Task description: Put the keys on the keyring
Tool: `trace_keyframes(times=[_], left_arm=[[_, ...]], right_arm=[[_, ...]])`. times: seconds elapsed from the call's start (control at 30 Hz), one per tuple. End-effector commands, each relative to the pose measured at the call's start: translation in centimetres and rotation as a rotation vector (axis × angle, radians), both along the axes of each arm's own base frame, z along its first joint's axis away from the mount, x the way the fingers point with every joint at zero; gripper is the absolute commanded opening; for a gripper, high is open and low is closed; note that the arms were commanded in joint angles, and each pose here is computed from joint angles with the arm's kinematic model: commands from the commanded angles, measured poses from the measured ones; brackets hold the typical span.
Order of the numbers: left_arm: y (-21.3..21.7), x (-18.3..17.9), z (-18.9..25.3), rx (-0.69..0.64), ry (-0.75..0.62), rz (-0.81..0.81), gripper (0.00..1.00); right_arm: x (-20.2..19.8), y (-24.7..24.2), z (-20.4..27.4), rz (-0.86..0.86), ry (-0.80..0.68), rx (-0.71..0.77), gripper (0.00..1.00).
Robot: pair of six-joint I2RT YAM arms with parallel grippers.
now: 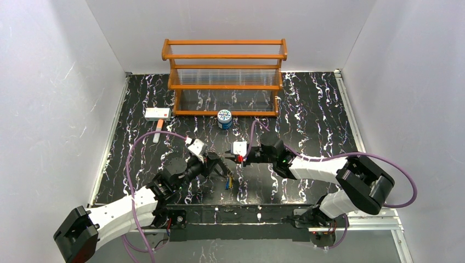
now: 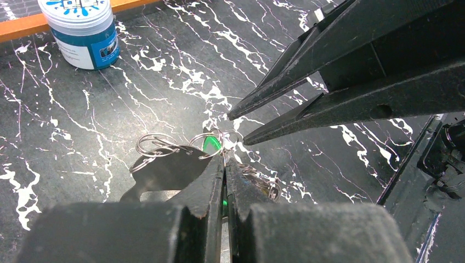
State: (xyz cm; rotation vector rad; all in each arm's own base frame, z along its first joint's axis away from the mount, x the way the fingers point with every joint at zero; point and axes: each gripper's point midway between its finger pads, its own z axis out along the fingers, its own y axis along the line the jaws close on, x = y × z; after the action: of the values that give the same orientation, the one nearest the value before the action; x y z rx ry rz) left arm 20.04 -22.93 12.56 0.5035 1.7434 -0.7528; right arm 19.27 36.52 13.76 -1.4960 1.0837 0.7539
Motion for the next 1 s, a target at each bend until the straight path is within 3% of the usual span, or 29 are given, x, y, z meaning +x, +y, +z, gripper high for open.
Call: trace_keyframes(times=[0.0,0.63,0.7,0.83,0.97], left_arm=[[-0.1,0.2,1.2,-0.037,-0.03,0.009,0.0],[-0.3,0.2,1.1,-0.039,-0.022,0.006,0.0],[-0.3,0.2,1.1,-0.04,-0.021,0.006,0.0],[-0.3,0.2,1.1,-0.042,-0.023,0.006,0.0],[-0.3,0.2,1.3,-0.048,-0.025,0.006,0.0]], right_arm=[[0.1,0.9,1.2,0.016,-0.031,0.041,0.3],[-0.1,1.9,1.5,0.058,-0.038,0.04,0.28],[-0.2,2.0,1.4,0.063,-0.037,0.038,0.22],[-0.4,1.9,0.9,0.073,-0.03,0.023,0.01],[-0.6,1.6,0.2,0.075,-0.029,0.005,0.01]])
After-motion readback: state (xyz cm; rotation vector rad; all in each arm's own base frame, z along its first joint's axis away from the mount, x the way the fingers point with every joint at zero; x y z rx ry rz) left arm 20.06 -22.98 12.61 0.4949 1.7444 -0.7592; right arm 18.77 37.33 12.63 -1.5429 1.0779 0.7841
